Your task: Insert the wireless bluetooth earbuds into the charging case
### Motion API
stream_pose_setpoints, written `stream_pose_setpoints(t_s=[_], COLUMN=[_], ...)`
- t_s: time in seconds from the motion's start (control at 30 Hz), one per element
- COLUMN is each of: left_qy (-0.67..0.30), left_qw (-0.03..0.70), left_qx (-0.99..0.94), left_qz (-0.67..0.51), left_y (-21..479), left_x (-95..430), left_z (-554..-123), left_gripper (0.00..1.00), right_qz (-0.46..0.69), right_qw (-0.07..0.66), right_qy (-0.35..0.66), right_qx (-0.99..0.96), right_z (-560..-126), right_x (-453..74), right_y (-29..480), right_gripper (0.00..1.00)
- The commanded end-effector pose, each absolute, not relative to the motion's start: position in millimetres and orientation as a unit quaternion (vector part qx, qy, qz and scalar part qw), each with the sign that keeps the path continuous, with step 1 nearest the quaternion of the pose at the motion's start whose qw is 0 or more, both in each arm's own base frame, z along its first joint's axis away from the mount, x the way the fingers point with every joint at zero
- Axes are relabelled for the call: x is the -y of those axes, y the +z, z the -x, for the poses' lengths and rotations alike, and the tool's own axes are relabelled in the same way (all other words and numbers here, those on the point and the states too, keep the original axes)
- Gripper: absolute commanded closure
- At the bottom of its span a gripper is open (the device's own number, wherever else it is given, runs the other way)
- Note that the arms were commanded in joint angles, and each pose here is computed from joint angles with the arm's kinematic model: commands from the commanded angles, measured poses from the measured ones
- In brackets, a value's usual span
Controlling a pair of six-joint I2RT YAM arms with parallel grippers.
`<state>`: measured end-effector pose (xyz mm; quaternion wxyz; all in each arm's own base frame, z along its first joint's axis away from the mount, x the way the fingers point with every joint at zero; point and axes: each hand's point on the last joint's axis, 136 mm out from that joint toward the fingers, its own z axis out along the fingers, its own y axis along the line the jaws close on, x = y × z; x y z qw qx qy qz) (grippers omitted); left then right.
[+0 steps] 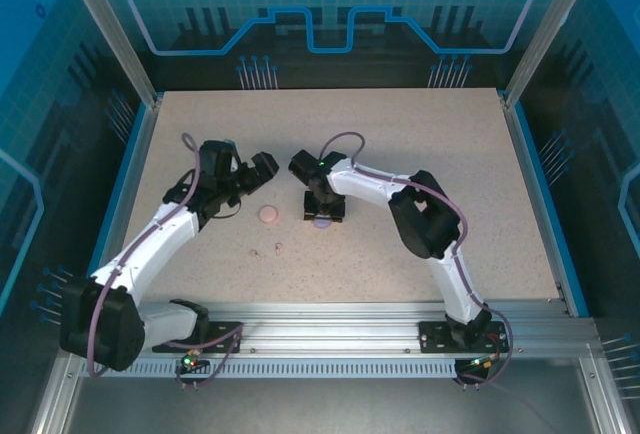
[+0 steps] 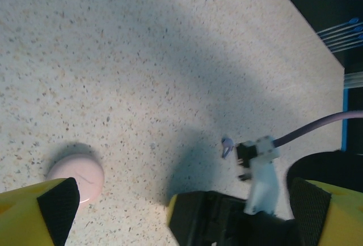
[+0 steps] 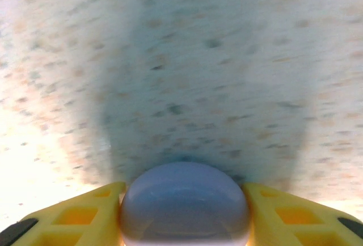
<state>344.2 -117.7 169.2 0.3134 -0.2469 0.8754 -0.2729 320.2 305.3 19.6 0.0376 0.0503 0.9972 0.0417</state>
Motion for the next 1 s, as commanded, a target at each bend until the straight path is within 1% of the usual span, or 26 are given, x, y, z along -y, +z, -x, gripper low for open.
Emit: stream_pose_setpoints(t_s=[0.0, 0.2, 0.3, 0.53, 0.73, 0.8, 0.87, 0.93, 0.97], left_qy=[-0.278, -0.37, -0.401, -0.454, -0.501, -0.508, -0.513, -0.519, -0.523], left_qw=[0.323, 0.344, 0.35, 0.366, 0.368, 0.367, 0.367, 0.364, 0.362], left_qx=[-0.872, -0.842, -0.829, -0.802, -0.777, -0.774, -0.772, -0.769, -0.768], left_qz=[0.242, 0.191, 0.174, 0.132, 0.094, 0.088, 0.082, 0.078, 0.076], left_y=[158.3, 160.4, 160.7, 167.6, 167.5, 165.2, 163.5, 159.7, 158.5], left_x=[132.2, 180.0, 195.6, 239.5, 284.5, 294.9, 302.7, 310.0, 313.0], left_z=[-347.1, -354.8, -356.9, -367.0, -374.7, -375.8, -376.7, -377.3, -377.5], left_gripper=[0.01, 0.01, 0.01, 0.01, 0.02, 0.04, 0.11, 0.16, 0.2], right_qz=[-0.092, -0.163, -0.202, -0.298, -0.387, -0.405, -0.42, -0.432, -0.436], right_qw=[0.064, 0.084, 0.092, 0.101, 0.083, 0.083, 0.08, 0.078, 0.076], right_qy=[0.058, 0.117, 0.144, 0.194, 0.233, 0.235, 0.232, 0.235, 0.238], right_qx=[-0.992, -0.976, -0.964, -0.929, -0.888, -0.88, -0.873, -0.867, -0.865], right_z=[-341.7, -353.6, -360.9, -377.8, -382.8, -382.1, -380.7, -378.9, -378.9], right_x=[-267.3, -228.5, -215.7, -200.0, -193.6, -191.4, -189.1, -189.0, -189.4], right_y=[43.7, 77.2, 91.5, 119.1, 125.1, 126.8, 127.4, 126.9, 127.0], right_gripper=[0.51, 0.51, 0.51, 0.51, 0.51, 0.51, 0.51, 0.51, 0.51])
